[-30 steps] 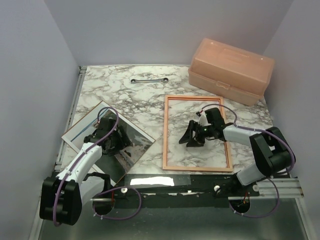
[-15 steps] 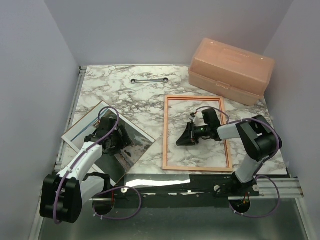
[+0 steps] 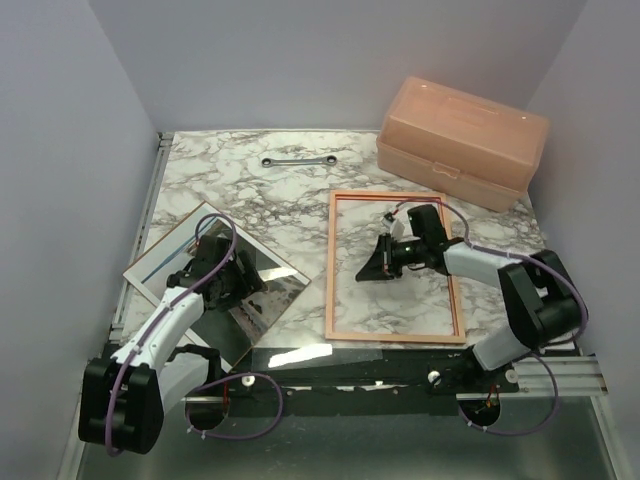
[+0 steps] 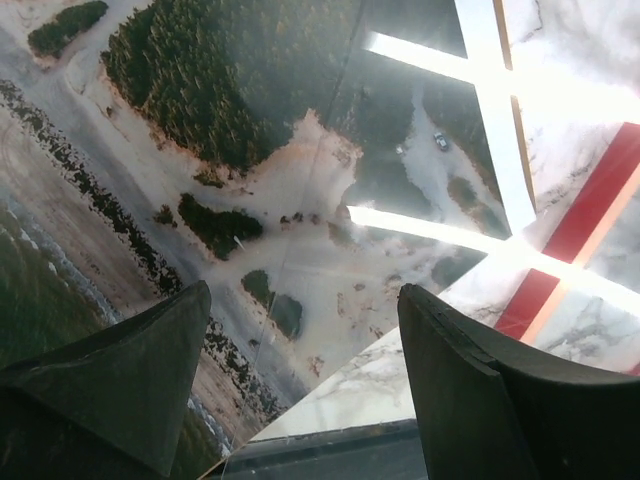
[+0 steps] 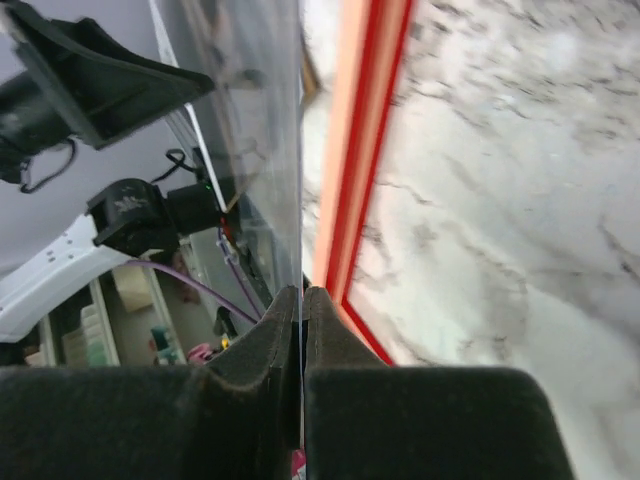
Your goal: Put the photo into the frame
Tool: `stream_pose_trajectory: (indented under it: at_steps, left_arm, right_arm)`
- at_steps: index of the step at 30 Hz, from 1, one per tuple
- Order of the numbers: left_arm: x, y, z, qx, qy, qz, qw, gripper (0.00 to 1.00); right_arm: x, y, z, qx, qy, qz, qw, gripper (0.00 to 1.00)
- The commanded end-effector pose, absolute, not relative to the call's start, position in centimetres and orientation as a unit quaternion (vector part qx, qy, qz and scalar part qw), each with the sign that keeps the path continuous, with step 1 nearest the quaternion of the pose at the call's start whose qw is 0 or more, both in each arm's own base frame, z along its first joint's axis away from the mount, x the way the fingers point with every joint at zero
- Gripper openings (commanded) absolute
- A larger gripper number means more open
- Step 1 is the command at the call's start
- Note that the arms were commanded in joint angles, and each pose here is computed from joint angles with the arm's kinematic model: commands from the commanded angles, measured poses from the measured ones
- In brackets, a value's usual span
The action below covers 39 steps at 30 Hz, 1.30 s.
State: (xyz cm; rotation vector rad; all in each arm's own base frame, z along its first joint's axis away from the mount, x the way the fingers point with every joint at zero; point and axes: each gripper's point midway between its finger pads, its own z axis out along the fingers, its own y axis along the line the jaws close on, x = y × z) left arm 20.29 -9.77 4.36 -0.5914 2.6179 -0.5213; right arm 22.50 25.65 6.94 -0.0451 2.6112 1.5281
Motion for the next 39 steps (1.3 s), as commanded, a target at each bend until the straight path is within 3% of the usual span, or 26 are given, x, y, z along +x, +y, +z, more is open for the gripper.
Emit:
stream_pose_trajectory:
  at_steps: [1,10,17,26,39]
  left_arm:
    - [20.4,-10.3,6.5,-0.204,0.932,-0.204,0.218,0.77]
    - [20.9,-12.8,8.7,-0.181,0.929,-0.231,0.227,0.77]
    - [21.2,-17.1,9.6,-0.139,0.932,-0.258,0.212,0.73]
    - [21.1,-23.0,8.8,-0.07,0.951,-0.252,0.168,0.72]
    - [21.5,-27.2,5.2,-0.003,0.982,-0.153,0.114,0.7]
  right_arm:
    - [24.2,24.2,11.5,-0.035,0.883,0.447,0.141,0.01]
    - [27.0,20.7,24.6,-0.03,0.876,0.363,0.316,0.0]
    - [26.7,17.8,32.9,-0.012,0.855,0.319,0.408,0.0]
    - [26.2,14.5,37.5,0.022,0.837,0.269,0.475,0.0]
    - [25.5,12.4,40.4,0.036,0.826,0.235,0.512,0.0]
